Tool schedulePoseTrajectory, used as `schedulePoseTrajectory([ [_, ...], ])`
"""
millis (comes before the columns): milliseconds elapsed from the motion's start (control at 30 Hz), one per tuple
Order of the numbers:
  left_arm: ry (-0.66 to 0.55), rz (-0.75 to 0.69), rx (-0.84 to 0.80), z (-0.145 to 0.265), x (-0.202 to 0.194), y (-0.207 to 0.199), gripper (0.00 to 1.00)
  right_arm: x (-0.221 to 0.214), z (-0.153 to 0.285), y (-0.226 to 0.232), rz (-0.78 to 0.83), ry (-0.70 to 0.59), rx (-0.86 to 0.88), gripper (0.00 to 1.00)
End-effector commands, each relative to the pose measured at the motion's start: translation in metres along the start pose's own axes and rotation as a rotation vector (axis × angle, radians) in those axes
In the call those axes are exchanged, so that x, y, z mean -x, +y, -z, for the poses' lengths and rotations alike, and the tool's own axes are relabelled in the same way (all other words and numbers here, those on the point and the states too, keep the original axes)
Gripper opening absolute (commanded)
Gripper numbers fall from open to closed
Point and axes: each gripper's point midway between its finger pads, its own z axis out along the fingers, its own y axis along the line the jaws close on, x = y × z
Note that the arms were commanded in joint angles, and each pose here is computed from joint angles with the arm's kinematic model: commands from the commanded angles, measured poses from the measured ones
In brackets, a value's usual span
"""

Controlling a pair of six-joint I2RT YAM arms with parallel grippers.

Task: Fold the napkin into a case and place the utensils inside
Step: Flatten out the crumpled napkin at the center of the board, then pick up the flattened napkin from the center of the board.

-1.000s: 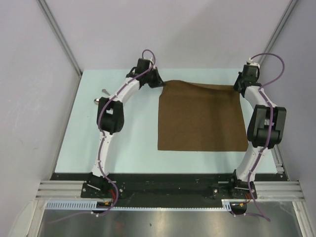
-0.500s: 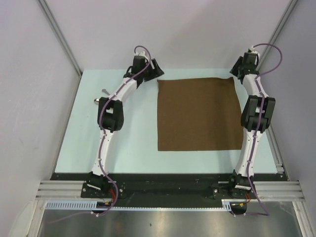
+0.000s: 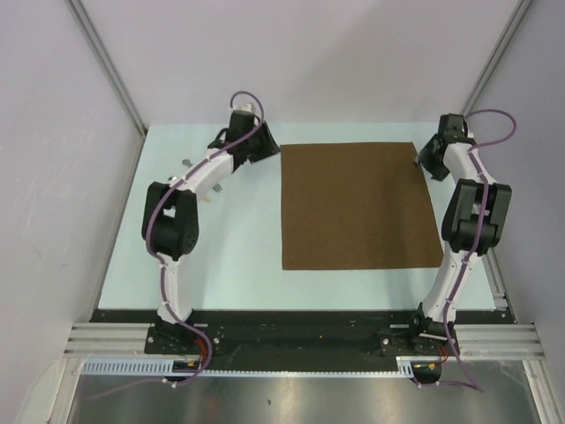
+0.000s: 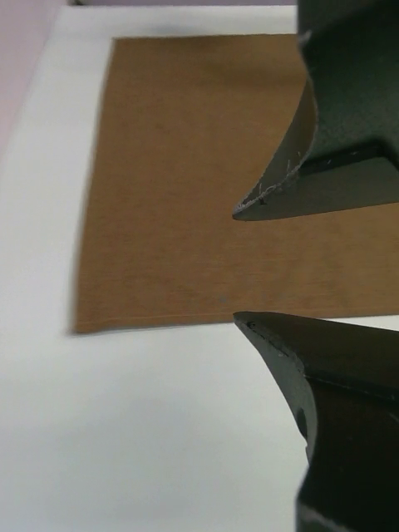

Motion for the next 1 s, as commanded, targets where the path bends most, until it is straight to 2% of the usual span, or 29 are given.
schedulePoseTrajectory([
  [0, 0.138, 0.032, 0.06, 0.061, -0.071, -0.023, 0.53, -0.031, 0.065, -0.048, -0.091, 0.036, -0.145, 0.61],
  [67, 0.193, 0.039, 0.051, 0.08, -0.103, -0.026, 0.54, -0.064, 0.087, -0.075, -0.169, 0.064, -0.171, 0.59],
  [133, 0.205, -0.011, 0.025, 0.109, -0.114, -0.04, 0.55, -0.085, 0.098, -0.094, -0.214, 0.059, -0.168, 0.57],
  [167, 0.236, -0.024, 0.048, 0.117, -0.132, -0.03, 0.55, -0.116, 0.096, -0.11, -0.229, 0.102, -0.177, 0.56],
  [233, 0.241, -0.031, -0.023, 0.144, -0.14, -0.041, 0.56, -0.118, 0.117, -0.128, -0.271, 0.051, -0.193, 0.54],
  [267, 0.284, -0.024, -0.018, 0.153, -0.163, -0.028, 0.56, -0.124, 0.12, -0.143, -0.271, 0.033, -0.24, 0.52],
  [400, 0.331, -0.025, -0.121, 0.189, -0.192, -0.031, 0.56, -0.163, 0.134, -0.192, -0.319, 0.069, -0.332, 0.48],
  [467, 0.33, -0.058, -0.169, 0.204, -0.201, -0.037, 0.56, -0.168, 0.139, -0.209, -0.364, 0.079, -0.351, 0.47],
  [633, 0.336, -0.171, -0.205, 0.217, -0.199, -0.039, 0.57, -0.191, 0.136, -0.226, -0.291, 0.12, -0.386, 0.49],
  [700, 0.324, -0.198, -0.212, 0.22, -0.193, -0.043, 0.57, -0.192, 0.132, -0.221, -0.275, 0.114, -0.345, 0.5],
  [967, 0.393, -0.199, -0.252, 0.219, -0.212, -0.044, 0.57, -0.19, 0.136, -0.2, -0.178, 0.043, -0.305, 0.54],
])
